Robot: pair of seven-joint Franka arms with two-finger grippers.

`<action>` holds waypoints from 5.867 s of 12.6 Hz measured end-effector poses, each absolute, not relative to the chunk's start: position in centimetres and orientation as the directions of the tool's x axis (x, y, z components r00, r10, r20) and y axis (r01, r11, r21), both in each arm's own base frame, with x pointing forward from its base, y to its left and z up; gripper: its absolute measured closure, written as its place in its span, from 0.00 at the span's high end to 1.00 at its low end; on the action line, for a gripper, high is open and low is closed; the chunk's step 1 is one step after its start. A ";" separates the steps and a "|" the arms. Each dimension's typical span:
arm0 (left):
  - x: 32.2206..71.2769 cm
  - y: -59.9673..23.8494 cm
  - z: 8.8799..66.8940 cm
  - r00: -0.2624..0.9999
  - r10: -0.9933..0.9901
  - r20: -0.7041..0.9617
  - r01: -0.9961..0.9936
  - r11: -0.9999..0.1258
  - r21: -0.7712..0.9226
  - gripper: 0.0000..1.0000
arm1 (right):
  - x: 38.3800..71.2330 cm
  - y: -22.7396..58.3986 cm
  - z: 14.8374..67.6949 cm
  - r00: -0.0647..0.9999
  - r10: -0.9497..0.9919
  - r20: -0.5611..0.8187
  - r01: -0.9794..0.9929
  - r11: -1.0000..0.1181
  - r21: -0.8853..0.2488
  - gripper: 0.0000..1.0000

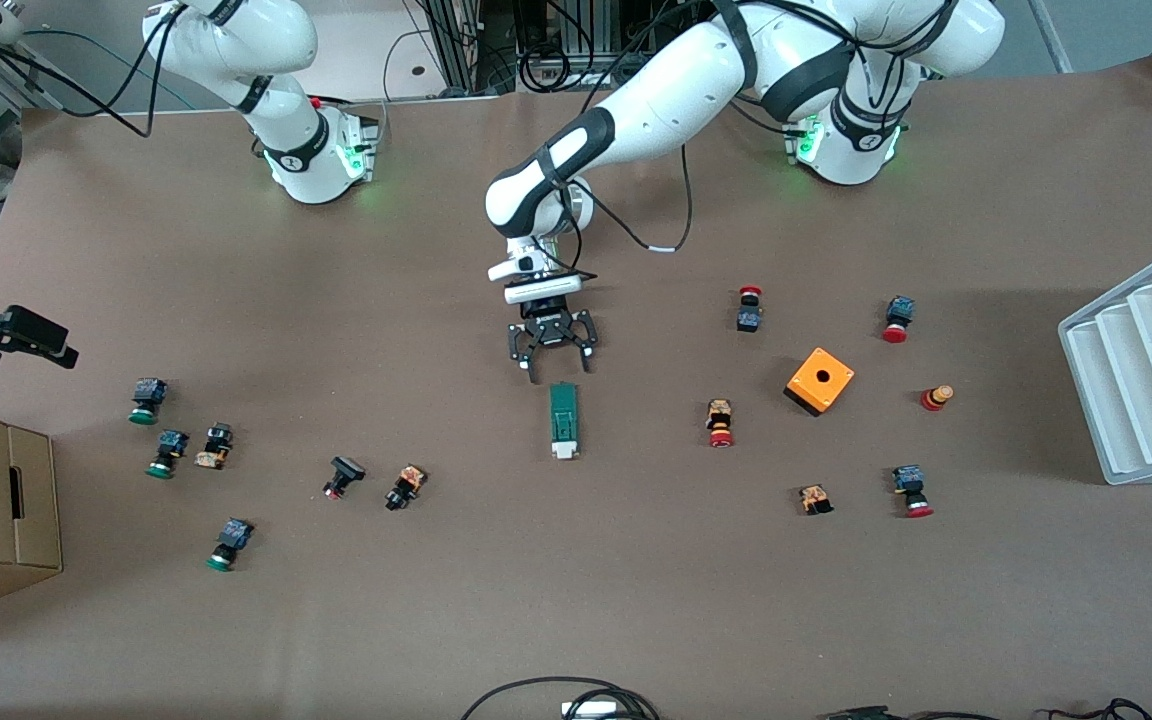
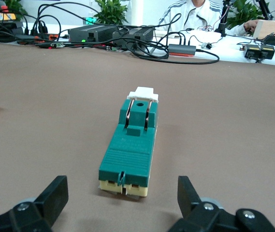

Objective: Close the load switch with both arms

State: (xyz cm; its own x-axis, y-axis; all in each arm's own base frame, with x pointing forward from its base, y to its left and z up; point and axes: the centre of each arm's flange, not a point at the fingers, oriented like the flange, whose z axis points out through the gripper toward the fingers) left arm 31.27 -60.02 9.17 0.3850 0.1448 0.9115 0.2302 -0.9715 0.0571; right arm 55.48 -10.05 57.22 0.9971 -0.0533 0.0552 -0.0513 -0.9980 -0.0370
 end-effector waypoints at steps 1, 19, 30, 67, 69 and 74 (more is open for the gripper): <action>31.4 -60.4 10.1 0.399 0.162 0.903 0.238 -0.969 0.069 1.00 | 55.5 -10.1 57.3 0.997 -0.053 0.058 -0.051 -0.998 -0.037 1.00; 41.3 -57.0 31.3 0.801 0.013 0.598 0.173 -0.962 -0.211 1.00 | 55.9 -9.7 58.8 0.994 0.029 0.101 0.029 -1.000 0.005 1.00; 50.1 -46.2 46.5 0.939 -0.115 0.324 -0.060 -0.983 -0.172 1.00 | 56.0 -9.6 58.9 0.994 0.030 0.103 0.029 -1.000 0.005 1.00; 55.5 -3.3 58.1 0.956 -0.293 -0.004 -0.293 -0.956 -0.025 1.00 | 56.2 -8.2 59.2 0.993 0.055 0.108 0.054 -0.999 0.006 1.00; 55.2 -4.0 58.1 0.952 -0.305 -0.004 -0.305 -0.952 -0.025 1.00 | 56.2 -8.2 59.2 0.993 0.055 0.108 0.054 -0.999 0.006 1.00; 55.2 -4.2 58.0 0.952 -0.307 -0.009 -0.307 -0.951 -0.024 1.00 | 56.2 -8.2 59.2 0.993 0.055 0.108 0.054 -0.999 0.006 1.00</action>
